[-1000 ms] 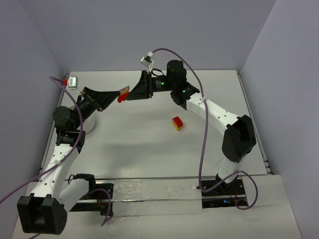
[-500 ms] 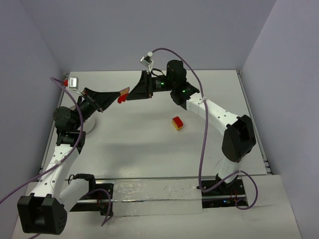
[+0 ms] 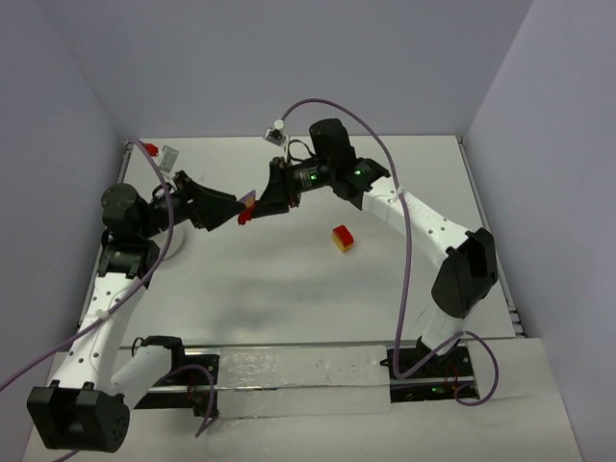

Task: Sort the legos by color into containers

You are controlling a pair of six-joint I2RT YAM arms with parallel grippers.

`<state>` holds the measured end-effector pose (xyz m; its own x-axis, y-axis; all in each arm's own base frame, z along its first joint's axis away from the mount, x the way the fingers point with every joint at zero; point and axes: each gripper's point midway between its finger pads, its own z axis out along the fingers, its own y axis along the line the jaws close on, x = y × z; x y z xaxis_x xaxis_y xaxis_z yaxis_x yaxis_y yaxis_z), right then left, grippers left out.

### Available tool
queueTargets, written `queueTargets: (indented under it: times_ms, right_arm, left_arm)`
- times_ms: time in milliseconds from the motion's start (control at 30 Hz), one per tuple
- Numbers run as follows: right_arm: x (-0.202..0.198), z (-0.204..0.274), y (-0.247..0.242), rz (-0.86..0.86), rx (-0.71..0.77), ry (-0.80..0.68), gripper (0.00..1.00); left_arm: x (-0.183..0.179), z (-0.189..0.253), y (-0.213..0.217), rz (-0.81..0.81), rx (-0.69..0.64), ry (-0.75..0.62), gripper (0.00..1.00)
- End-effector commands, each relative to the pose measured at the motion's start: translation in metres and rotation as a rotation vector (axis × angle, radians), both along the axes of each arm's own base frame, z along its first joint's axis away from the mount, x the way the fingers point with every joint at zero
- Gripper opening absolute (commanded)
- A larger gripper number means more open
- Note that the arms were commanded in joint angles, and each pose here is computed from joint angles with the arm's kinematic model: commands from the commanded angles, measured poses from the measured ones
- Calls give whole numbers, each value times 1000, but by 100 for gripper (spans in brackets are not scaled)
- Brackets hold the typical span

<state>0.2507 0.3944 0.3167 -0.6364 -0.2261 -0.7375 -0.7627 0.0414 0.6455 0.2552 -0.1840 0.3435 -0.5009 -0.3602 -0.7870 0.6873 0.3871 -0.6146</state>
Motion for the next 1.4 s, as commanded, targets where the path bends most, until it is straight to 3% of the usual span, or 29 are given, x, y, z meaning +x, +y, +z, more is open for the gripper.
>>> queueTargets:
  times_ms: [0, 367, 833, 933, 1000, 1033, 1133, 1267, 1367]
  right_arm:
    - [-26, 8, -15, 71, -31, -159, 0]
    - [-58, -3, -11, 193, -86, -258, 0]
    - [-57, -11, -6, 190, -129, -254, 0]
    - [-57, -11, -6, 189, -131, -257, 0]
    - [-58, -14, -6, 191, -139, -262, 0]
    - [-59, -16, -6, 195, -146, -261, 0]
    - [-63, -21, -6, 211, -164, -272, 0]
    - [-67, -27, -7, 222, -182, -281, 0]
    - [-68, -29, -8, 224, -184, -276, 0]
  left_arm:
    - [-29, -7, -5, -168, 147, -131, 82]
    - [-44, -28, -9, -332, 213, -132, 70]
    - [-67, -39, -19, -432, 236, -146, 66]
    - [-67, -39, -19, -432, 238, -146, 55]
    - [-65, -40, -20, -422, 237, -141, 39]
    - [-64, -38, -20, -414, 236, -151, 37]
    - [-62, -35, -20, -399, 221, -143, 39]
    - [-61, -30, -21, -389, 209, -155, 59]
    - [-61, -29, -21, -397, 209, -152, 62]
